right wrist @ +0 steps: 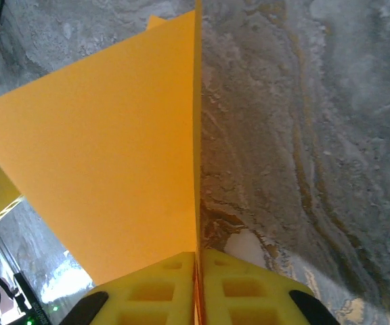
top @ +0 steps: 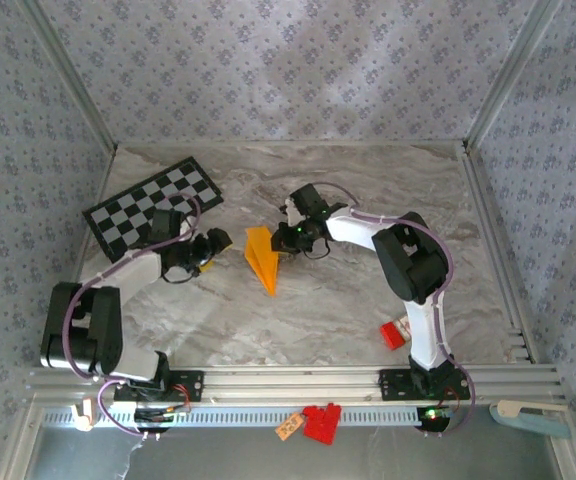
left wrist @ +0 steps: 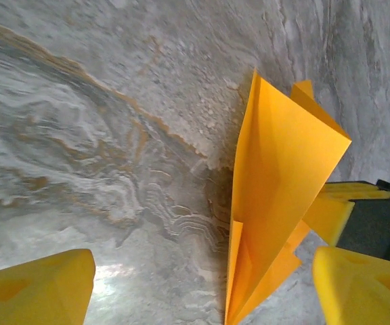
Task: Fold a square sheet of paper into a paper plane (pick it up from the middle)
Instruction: Turn over the paper plane at the center of the table.
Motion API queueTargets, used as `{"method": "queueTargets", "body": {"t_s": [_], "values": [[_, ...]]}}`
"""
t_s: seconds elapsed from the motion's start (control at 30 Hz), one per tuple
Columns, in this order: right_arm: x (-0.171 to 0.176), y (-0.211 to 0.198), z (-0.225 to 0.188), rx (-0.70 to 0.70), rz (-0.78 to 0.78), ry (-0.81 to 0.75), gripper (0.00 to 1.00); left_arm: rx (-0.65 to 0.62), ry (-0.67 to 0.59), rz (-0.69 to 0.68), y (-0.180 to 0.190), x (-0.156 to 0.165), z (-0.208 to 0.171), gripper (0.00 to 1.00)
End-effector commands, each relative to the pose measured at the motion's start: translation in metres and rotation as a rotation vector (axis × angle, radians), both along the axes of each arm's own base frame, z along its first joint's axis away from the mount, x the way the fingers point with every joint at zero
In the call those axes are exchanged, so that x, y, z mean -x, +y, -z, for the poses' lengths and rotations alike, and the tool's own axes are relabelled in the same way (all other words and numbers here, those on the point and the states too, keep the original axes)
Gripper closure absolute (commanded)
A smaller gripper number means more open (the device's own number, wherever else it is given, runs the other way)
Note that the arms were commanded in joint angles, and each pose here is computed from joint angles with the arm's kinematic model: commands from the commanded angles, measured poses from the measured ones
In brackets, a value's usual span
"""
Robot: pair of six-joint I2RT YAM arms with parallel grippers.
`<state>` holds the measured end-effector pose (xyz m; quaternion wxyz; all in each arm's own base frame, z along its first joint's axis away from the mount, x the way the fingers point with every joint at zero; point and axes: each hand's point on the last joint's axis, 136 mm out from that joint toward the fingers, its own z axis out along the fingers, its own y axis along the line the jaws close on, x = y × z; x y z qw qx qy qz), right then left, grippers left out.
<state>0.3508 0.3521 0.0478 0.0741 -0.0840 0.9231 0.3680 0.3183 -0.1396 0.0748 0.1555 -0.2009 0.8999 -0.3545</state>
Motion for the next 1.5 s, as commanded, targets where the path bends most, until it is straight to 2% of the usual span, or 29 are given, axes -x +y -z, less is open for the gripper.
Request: {"method": "queueTargets", "body": {"t_s": [0.0,0.13,0.47,0.6,0.77,1.03,1.3,1.4,1.47], "values": [[-0.002,0.0,-0.002,-0.032,0.011,0.002,0.85,0.069,-0.01,0.083,-0.026,0.004,-0.002,0.18],[-0.002,-0.003,0.0,-0.03,0.018,0.013,0.84,0.065,-0.006,0.114,-0.039,0.005,0.001,0.22],[0.0,-0.004,0.003,-0.027,0.016,0.019,0.9,0.071,0.043,0.163,-0.064,-0.001,0.016,0.54],[0.0,-0.005,0.004,-0.026,0.016,0.023,0.91,0.096,0.043,0.165,-0.072,-0.009,0.018,0.62],[-0.001,-0.006,0.004,-0.028,0.019,0.023,0.92,0.09,0.057,0.169,-0.074,-0.011,0.025,0.73],[-0.007,-0.012,-0.002,-0.036,0.047,0.001,0.94,0.065,0.039,0.111,-0.068,-0.02,0.024,0.96],[-0.009,-0.02,-0.004,-0.039,0.092,0.001,0.95,0.028,0.041,0.031,-0.052,-0.017,0.025,1.0],[-0.009,-0.019,-0.001,-0.044,0.095,0.013,0.95,0.035,0.064,0.029,-0.052,-0.014,0.028,0.95],[-0.007,-0.018,0.001,-0.05,0.094,0.023,0.95,0.027,0.067,0.021,-0.05,-0.012,0.027,0.88]]}}
